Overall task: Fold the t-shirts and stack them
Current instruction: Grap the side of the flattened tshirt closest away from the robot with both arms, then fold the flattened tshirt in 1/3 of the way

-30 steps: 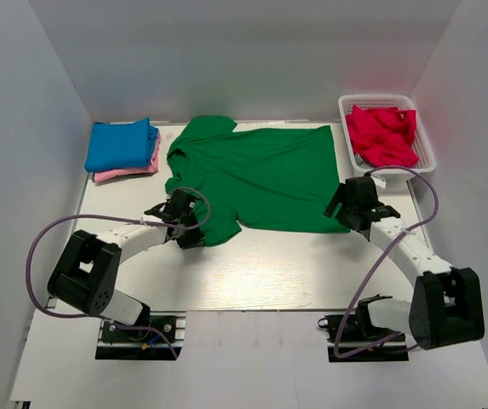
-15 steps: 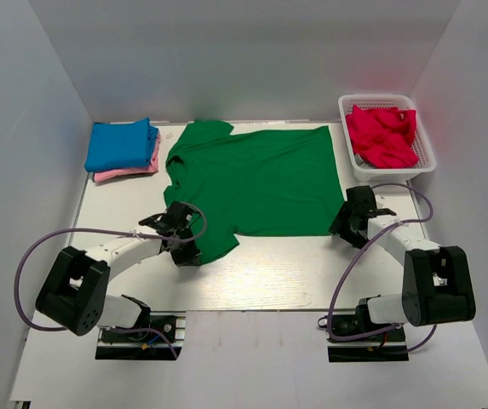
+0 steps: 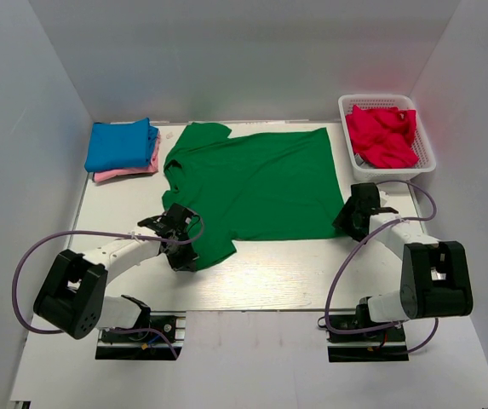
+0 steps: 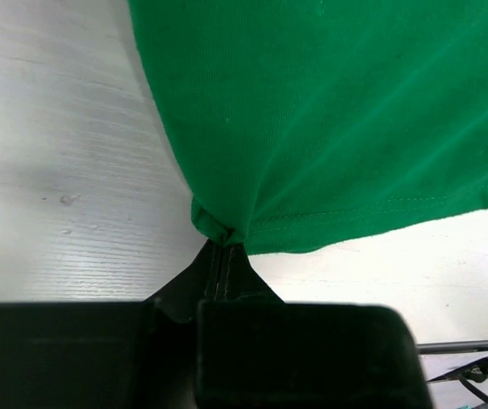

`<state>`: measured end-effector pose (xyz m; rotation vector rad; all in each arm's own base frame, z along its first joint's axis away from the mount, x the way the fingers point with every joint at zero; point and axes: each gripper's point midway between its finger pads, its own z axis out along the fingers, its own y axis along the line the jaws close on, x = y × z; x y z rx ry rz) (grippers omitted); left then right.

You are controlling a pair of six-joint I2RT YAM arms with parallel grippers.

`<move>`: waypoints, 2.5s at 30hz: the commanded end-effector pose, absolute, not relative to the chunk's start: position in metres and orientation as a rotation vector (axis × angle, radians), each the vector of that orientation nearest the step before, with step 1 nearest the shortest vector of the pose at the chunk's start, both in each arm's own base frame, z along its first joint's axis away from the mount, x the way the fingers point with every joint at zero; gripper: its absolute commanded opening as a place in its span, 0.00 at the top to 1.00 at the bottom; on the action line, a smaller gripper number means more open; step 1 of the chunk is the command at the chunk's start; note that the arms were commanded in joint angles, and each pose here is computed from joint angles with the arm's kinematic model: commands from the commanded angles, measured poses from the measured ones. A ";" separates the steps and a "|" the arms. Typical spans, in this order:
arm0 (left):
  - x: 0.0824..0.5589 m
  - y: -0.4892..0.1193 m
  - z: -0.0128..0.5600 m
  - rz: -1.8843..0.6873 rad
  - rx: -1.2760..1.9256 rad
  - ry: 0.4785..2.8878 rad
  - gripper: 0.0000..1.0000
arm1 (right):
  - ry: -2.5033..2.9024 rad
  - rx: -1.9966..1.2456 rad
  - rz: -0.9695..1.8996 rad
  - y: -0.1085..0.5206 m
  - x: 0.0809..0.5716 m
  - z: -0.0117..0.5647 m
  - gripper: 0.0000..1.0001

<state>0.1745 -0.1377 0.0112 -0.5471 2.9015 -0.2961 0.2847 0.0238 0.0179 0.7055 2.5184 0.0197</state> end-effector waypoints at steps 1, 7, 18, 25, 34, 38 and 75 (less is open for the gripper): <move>0.164 -0.120 0.007 -0.159 -0.554 2.924 1.00 | 2.572 0.759 0.026 0.022 0.275 0.004 0.36; 0.157 -0.118 0.017 -0.143 -0.558 2.953 1.00 | 2.626 0.739 0.067 0.028 0.252 0.005 1.00; 0.176 -0.150 0.063 -0.426 -0.433 2.874 1.00 | 2.590 0.604 0.234 0.046 0.241 0.038 1.00; 0.264 -0.166 0.111 -0.399 -0.397 2.678 1.00 | 2.546 0.536 0.339 0.063 0.283 0.066 1.00; 0.343 -0.158 0.139 -0.179 -0.517 2.603 1.00 | 2.507 0.552 0.294 0.059 0.339 0.091 1.00; 0.378 -0.142 0.138 -0.094 -0.608 2.589 1.00 | 2.512 0.555 0.270 0.057 0.366 0.104 1.00; 0.394 -0.133 0.084 -0.422 -0.628 2.630 0.00 | 2.539 0.190 0.488 0.121 0.378 0.085 0.10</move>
